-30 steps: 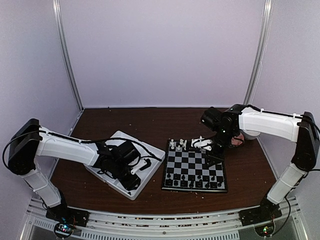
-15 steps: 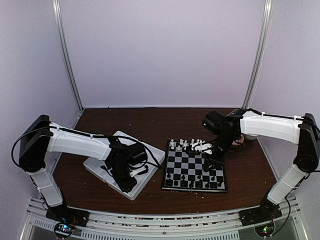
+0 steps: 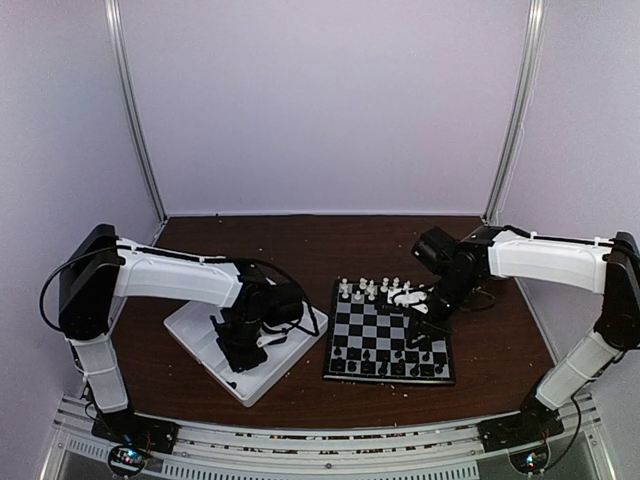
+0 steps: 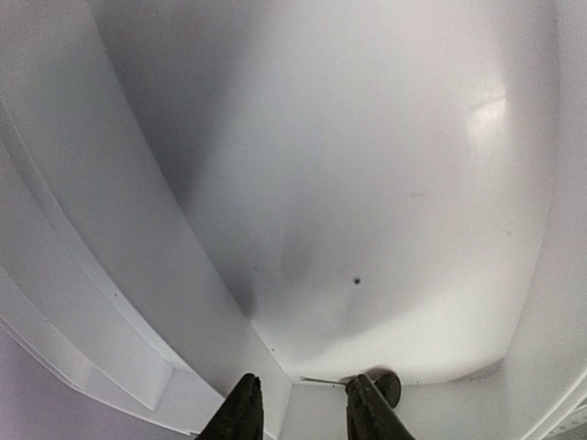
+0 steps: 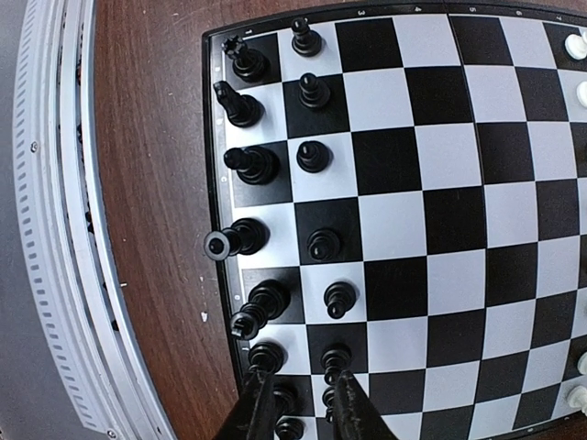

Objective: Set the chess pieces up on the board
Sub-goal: Adjust the pawn in the storage box.

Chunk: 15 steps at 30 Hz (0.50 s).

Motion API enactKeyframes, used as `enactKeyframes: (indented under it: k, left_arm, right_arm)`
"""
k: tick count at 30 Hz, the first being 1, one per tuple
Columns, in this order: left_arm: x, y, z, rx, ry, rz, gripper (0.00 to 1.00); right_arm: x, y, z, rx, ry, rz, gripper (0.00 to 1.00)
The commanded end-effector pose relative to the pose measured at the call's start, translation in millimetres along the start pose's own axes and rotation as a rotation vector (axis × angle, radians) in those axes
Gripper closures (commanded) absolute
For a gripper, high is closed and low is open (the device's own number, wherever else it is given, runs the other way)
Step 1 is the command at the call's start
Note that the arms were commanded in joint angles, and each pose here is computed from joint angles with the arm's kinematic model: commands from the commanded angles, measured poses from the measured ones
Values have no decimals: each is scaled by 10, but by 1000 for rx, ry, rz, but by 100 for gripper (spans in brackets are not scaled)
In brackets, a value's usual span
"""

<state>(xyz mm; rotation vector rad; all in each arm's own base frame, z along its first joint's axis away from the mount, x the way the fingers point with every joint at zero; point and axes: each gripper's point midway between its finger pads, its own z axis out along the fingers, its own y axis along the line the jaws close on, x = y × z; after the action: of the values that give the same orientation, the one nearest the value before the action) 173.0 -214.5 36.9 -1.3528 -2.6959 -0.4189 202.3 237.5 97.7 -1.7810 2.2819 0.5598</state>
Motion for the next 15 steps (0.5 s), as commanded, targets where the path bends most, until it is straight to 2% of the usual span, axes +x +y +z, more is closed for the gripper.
enactKeyframes:
  k: [1, 4, 9, 15]
  left_arm:
    - [-35, 124, -2, -74, 40, 2, 70]
    - [-103, 179, -107, -91, 1, -22, 72]
    - [-39, -341, -204, 225, -44, 15, 67]
    - [171, -412, -87, 242, 14, -35, 67]
  right_arm:
    - [-14, 15, -64, 11, -48, -16, 76]
    - [-7, 13, -80, 10, -62, -7, 76]
    - [4, 26, -78, -4, -74, 0, 76]
    - [-24, 27, -93, -11, -89, 5, 77]
